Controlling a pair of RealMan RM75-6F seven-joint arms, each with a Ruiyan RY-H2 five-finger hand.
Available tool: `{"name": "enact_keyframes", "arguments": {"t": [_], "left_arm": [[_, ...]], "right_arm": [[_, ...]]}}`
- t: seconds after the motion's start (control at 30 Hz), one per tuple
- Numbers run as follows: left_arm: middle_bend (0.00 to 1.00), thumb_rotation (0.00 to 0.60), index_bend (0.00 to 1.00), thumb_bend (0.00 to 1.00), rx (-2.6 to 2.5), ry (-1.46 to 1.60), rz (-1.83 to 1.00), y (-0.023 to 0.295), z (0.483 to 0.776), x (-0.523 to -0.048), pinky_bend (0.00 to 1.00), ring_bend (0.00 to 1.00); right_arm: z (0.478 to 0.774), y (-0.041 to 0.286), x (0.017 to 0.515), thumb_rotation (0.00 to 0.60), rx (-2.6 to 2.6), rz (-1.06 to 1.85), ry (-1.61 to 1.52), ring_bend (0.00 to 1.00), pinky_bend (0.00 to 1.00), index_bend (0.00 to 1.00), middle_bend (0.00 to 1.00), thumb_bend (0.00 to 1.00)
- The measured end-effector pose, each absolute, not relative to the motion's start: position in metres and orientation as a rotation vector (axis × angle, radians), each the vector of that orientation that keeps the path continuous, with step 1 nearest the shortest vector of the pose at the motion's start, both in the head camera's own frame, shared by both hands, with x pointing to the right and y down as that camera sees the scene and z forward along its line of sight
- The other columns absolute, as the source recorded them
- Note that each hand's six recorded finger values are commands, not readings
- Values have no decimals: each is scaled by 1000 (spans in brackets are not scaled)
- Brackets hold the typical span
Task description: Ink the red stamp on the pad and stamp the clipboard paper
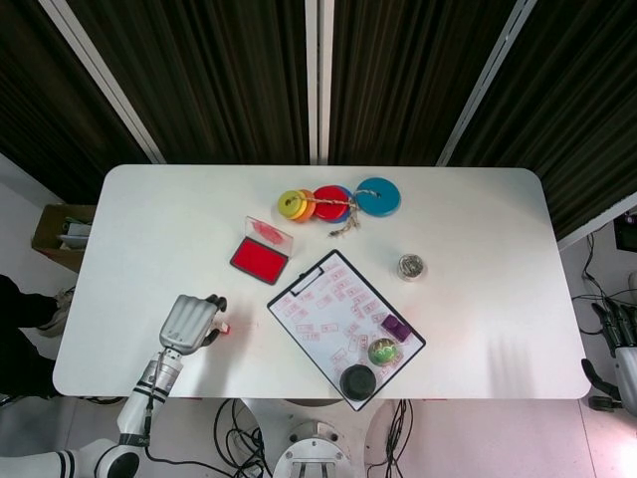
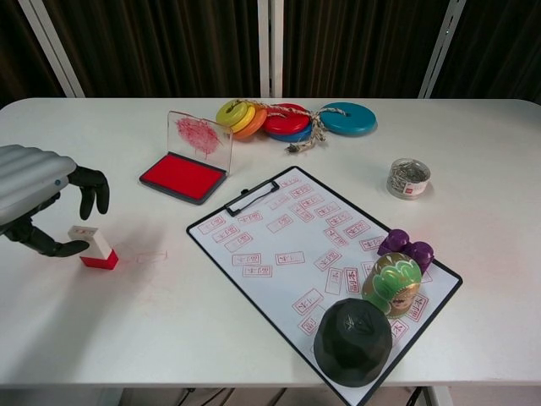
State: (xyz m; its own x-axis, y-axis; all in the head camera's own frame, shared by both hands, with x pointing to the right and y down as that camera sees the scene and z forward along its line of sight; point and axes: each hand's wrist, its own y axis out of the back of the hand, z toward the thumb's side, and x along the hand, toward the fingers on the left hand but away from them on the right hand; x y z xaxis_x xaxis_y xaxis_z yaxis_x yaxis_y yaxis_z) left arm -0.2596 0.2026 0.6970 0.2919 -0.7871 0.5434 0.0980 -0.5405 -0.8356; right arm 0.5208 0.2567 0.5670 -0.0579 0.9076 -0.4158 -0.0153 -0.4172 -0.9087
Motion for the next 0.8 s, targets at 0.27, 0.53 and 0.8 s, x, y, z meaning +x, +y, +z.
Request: {"name": "enact_keyframes", "arguments": {"t": [0.27,0.53,0.8], "left_arm": [[492,600,489,258,-1743,601,-1338,202,701,-256,1000,943],[499,600,489,258,-1738,586,-1357,202,706,-256,1000,941],[518,600,490,259,-1733,581,-1371,203,706,-260,1000,940]], "right_arm": [[569,259,523,600,-1474,1587,-988,0,0,0,0,237],[570,258,524,600,-1473,1590,-990,0,0,0,0,237],[572,259,523,600,-1480,1589,-986,0,0,0,0,237]]}}
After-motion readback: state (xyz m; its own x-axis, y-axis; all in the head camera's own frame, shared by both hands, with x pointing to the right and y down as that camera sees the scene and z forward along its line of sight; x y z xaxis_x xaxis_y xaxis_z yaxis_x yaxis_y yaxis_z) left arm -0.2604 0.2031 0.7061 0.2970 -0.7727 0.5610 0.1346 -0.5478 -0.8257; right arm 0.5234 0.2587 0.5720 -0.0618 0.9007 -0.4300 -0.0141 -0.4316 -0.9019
